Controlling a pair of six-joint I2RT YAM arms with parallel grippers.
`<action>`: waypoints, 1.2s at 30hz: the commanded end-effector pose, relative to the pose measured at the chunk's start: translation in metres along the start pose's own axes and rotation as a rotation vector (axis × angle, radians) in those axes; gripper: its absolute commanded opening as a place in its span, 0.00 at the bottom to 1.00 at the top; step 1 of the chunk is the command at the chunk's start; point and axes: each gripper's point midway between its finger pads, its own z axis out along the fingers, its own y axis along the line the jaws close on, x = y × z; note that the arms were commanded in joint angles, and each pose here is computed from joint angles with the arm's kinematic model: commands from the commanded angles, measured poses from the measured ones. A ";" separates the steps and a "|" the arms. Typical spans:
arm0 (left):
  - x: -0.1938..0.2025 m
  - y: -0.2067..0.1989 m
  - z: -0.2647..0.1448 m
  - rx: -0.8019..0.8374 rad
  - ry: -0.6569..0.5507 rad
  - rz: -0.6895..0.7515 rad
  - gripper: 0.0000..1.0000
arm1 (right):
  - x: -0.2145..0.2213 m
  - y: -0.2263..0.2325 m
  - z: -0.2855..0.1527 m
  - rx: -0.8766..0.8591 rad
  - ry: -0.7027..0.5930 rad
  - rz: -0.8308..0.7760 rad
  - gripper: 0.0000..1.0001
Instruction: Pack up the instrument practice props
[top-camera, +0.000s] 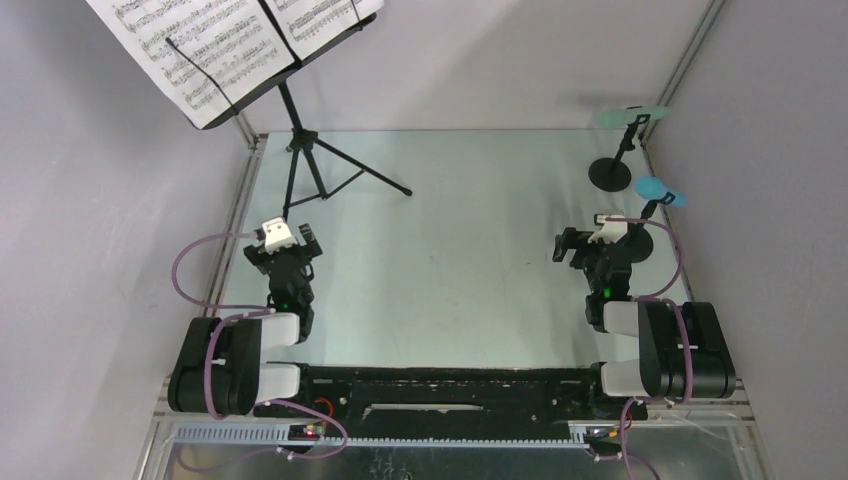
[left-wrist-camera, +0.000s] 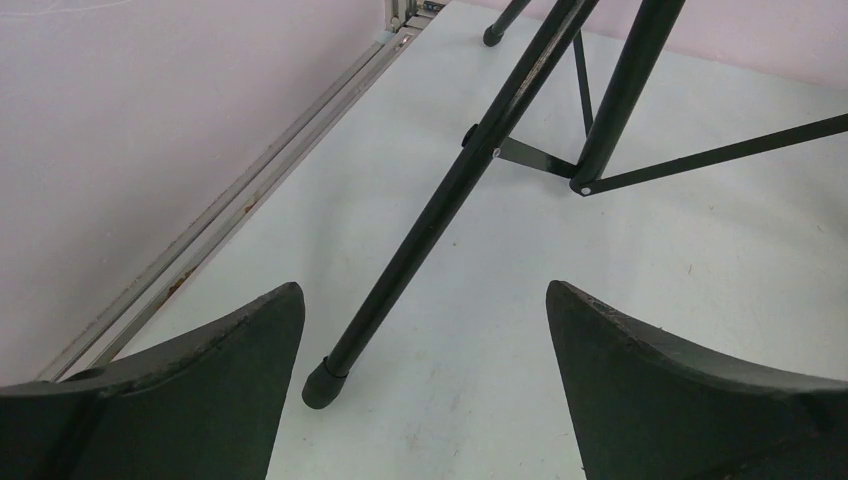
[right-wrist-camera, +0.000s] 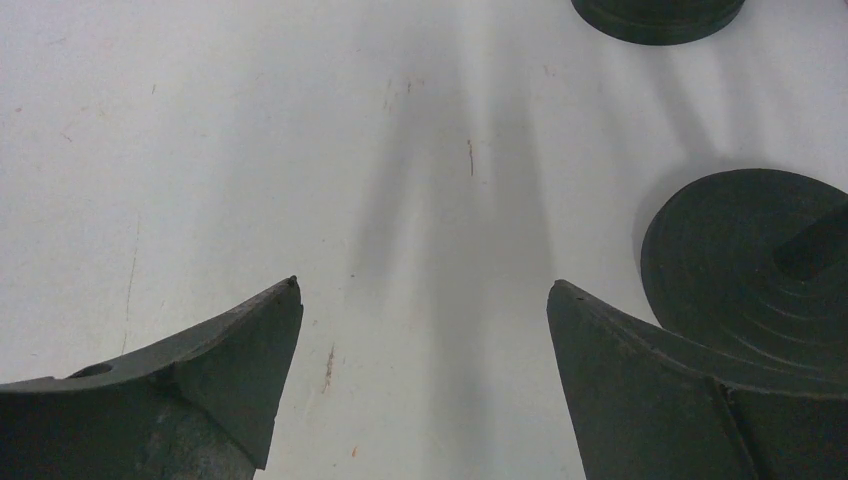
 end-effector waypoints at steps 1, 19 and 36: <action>-0.017 0.002 0.003 -0.012 -0.056 -0.016 1.00 | -0.024 0.002 0.003 -0.007 -0.079 -0.004 1.00; -0.017 0.002 0.003 -0.013 -0.056 -0.018 1.00 | -0.027 -0.002 0.003 0.018 -0.091 0.011 1.00; -0.076 0.036 -0.052 -0.230 -0.017 -0.365 1.00 | -0.086 0.042 -0.038 -0.030 0.053 0.308 1.00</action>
